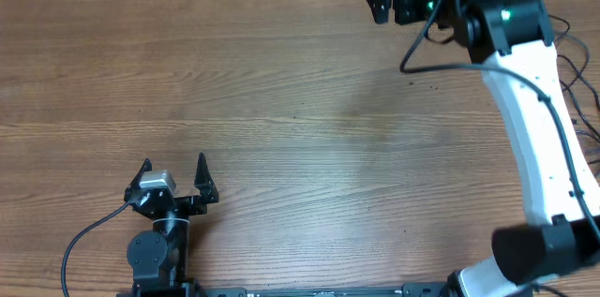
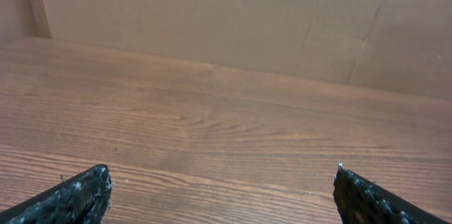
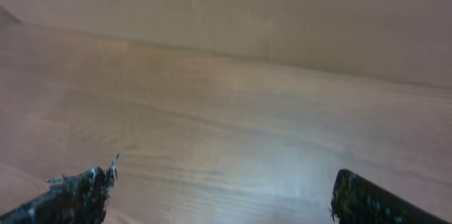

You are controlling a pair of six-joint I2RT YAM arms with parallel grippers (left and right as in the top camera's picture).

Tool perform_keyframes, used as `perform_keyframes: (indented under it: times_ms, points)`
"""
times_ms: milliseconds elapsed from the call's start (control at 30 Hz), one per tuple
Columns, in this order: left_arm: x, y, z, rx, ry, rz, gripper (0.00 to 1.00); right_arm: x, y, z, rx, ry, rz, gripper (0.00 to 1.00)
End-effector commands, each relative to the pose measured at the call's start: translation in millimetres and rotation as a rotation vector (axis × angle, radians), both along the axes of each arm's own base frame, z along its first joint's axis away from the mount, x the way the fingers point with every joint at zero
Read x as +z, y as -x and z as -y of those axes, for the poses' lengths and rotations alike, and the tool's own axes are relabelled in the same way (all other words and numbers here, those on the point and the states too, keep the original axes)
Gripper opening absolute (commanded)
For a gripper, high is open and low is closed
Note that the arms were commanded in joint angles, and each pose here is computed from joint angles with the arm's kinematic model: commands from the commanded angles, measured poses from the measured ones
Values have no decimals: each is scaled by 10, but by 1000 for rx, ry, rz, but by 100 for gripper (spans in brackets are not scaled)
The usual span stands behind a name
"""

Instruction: Untangle cables

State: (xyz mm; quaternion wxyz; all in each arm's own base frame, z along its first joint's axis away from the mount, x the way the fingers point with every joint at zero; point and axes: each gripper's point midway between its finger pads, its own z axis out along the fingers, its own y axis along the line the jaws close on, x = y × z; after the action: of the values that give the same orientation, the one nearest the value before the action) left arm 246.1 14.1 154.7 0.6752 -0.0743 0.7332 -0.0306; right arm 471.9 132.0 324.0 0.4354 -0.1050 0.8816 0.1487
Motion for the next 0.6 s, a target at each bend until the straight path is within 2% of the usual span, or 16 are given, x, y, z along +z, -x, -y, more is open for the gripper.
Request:
perform_keyframes:
  times_ms: [0, 267, 400, 567]
  points:
    - [13, 3, 24, -14, -8, 9, 100, -208, 272, 45, 2, -14, 47, 100]
    - [13, 3, 24, -14, -8, 9, 100, -567, 684, 126, -18, -129, 348, 100]
    - [13, 3, 24, -14, -8, 9, 100, -612, 1029, 220, -20, -168, 546, 100]
    - [13, 3, 24, -14, -8, 9, 100, -794, 1478, 399, -67, -178, 657, 100]
